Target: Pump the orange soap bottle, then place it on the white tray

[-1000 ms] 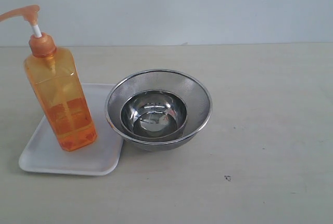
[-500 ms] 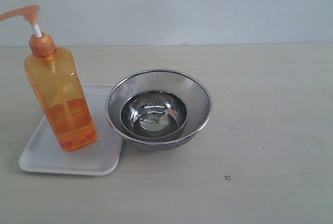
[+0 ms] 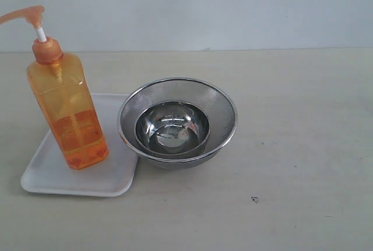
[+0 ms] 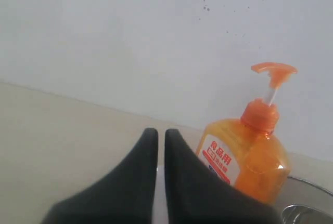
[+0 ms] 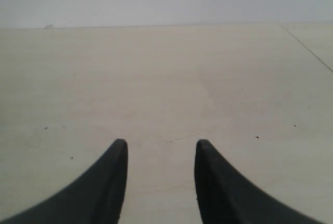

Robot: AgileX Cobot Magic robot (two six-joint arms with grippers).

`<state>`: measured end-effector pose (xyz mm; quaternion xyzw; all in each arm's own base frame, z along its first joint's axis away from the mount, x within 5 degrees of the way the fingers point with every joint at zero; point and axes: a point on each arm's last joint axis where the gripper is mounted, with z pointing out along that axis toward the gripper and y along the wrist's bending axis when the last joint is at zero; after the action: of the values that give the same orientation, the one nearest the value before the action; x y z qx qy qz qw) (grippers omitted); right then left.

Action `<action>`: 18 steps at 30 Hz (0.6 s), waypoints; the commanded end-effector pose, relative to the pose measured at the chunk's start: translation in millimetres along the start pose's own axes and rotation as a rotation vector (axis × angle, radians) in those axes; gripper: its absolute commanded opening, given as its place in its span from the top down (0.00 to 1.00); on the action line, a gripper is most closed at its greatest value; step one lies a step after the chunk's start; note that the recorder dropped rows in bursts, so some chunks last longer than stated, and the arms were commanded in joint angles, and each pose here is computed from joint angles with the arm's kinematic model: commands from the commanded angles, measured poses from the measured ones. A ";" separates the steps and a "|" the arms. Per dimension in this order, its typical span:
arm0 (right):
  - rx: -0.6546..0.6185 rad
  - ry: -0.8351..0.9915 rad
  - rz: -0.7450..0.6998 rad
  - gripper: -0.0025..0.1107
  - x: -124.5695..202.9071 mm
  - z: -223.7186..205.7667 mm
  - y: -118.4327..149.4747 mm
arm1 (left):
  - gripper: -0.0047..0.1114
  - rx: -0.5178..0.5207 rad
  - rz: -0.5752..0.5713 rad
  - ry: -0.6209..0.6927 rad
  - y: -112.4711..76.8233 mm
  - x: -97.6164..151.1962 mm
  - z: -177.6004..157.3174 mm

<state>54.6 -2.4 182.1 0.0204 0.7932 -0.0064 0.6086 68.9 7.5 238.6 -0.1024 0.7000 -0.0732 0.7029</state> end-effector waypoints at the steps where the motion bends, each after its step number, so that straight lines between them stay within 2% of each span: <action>1: 0.010 -0.008 -0.012 0.64 -0.6 -0.4 -0.7 | 0.92 0.141 -0.013 0.003 -12.7 -0.2 -1.8; 2: 0.010 -0.008 -0.012 0.64 -0.6 -0.4 -0.7 | 0.92 0.206 -0.013 0.008 -18.6 0.0 -2.8; 4: 0.010 -0.008 -0.012 0.64 -0.6 -0.4 -0.7 | 0.92 0.269 -0.012 0.013 -24.2 0.4 -4.2; 12: 0.007 -0.007 -0.005 0.64 -0.6 -0.4 -0.4 | 0.92 0.472 -0.011 0.021 -41.8 -0.7 -11.2; 15: 0.007 -0.007 -0.005 0.64 -0.6 -0.4 -0.4 | 0.92 0.445 0.004 -0.008 -40.8 -8.8 -10.9; 18: 0.007 -0.007 -0.005 0.64 -0.6 -0.4 -0.4 | 0.91 0.462 0.004 -0.093 -48.3 -42.8 -14.5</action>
<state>54.6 -2.7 182.1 0.0216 0.7932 -0.0088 0.6086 57.5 -29.8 274.7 0.0560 0.6467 -0.2270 0.7260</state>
